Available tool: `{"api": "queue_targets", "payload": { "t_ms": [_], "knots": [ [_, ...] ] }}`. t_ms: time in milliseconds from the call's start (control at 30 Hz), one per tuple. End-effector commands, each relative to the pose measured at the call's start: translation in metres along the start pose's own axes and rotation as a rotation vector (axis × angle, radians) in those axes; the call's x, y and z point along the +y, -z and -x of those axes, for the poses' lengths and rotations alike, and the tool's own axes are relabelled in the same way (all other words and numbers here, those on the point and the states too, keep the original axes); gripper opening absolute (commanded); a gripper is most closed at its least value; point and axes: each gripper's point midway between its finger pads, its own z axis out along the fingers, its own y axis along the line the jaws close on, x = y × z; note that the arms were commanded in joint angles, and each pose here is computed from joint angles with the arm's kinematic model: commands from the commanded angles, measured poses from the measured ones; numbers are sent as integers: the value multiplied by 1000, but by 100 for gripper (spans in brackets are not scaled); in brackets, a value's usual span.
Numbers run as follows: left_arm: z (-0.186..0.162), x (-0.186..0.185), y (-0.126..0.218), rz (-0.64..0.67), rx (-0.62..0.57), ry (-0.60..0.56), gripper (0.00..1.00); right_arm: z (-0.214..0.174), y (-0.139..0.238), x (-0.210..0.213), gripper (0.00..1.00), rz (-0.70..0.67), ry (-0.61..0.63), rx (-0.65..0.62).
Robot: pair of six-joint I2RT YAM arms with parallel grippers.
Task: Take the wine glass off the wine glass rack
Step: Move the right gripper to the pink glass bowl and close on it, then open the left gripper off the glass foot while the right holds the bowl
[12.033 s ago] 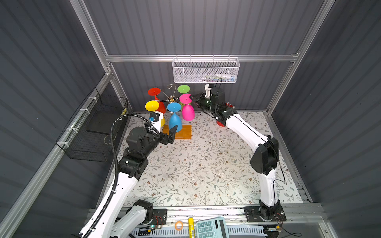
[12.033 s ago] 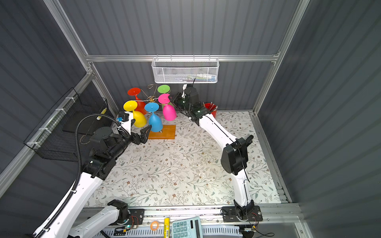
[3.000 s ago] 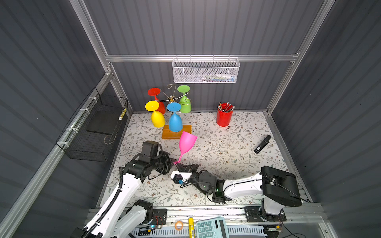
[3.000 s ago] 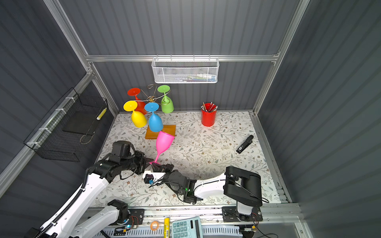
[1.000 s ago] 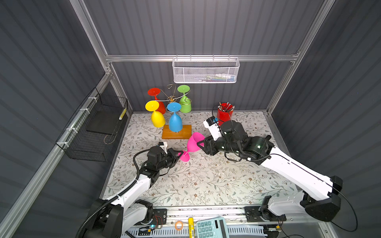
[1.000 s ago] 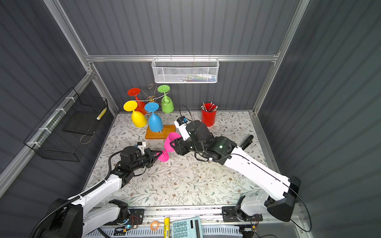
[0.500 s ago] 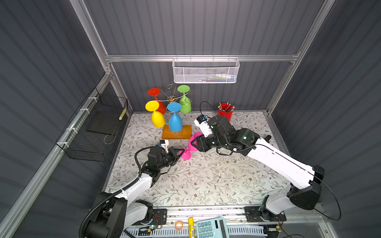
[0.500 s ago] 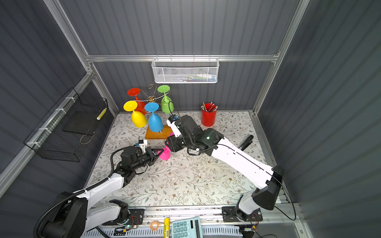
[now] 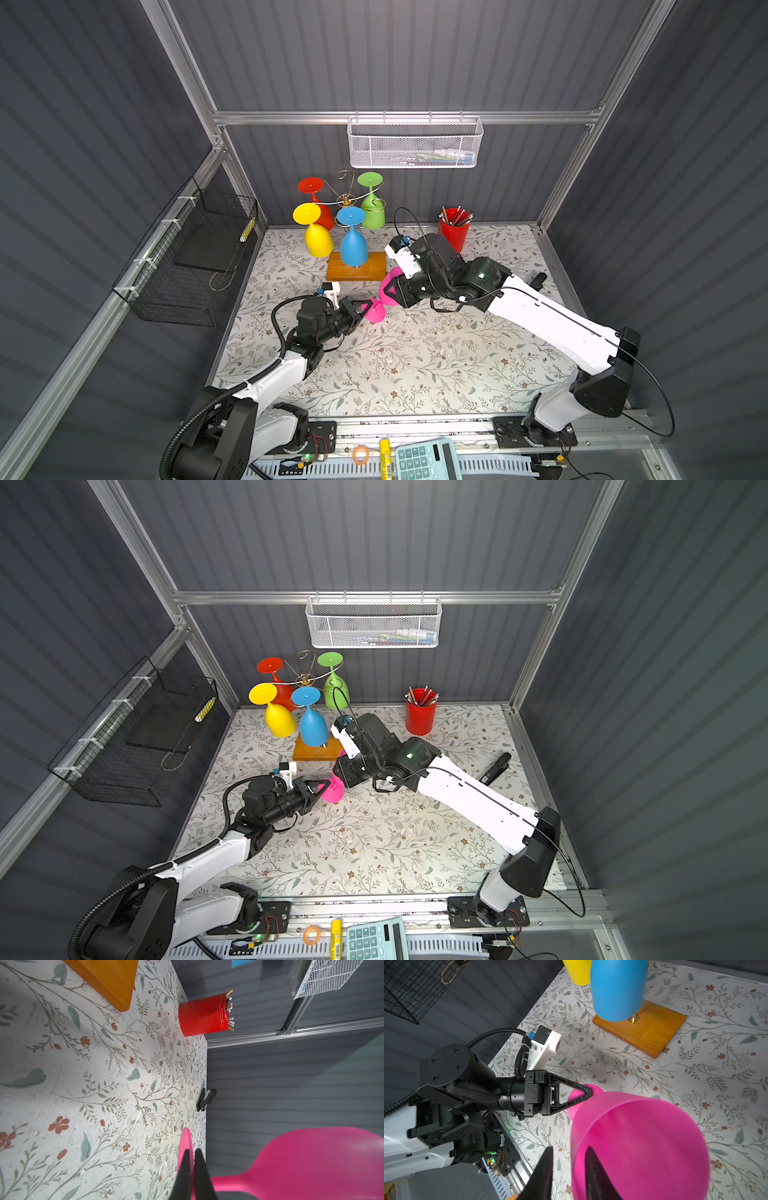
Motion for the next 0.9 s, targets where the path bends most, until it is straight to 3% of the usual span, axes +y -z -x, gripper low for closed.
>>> {"api": "queue_targets", "payload": {
  "t_ms": [0,367,467,500,700,867],
  "knots": [
    [0,-3,2,-25,-5,-17,0,9,1,7,24,38,3,-33],
    [2,-13,9,-30,-21,-38,0,11,-7,5,1,35,-17,-57],
    [1,-14,10,-25,-19,-45,6,12,-2,-2,0,-1,-9,-64],
    [1,-13,10,-22,-20,-46,11,11,-1,-4,0,-10,-7,-61],
    [1,-18,14,-14,-21,-84,76,4,15,-43,0,-127,-16,-47],
    [1,-28,22,6,-18,-147,94,-4,35,-93,0,-287,-35,-45]
  ]
}}
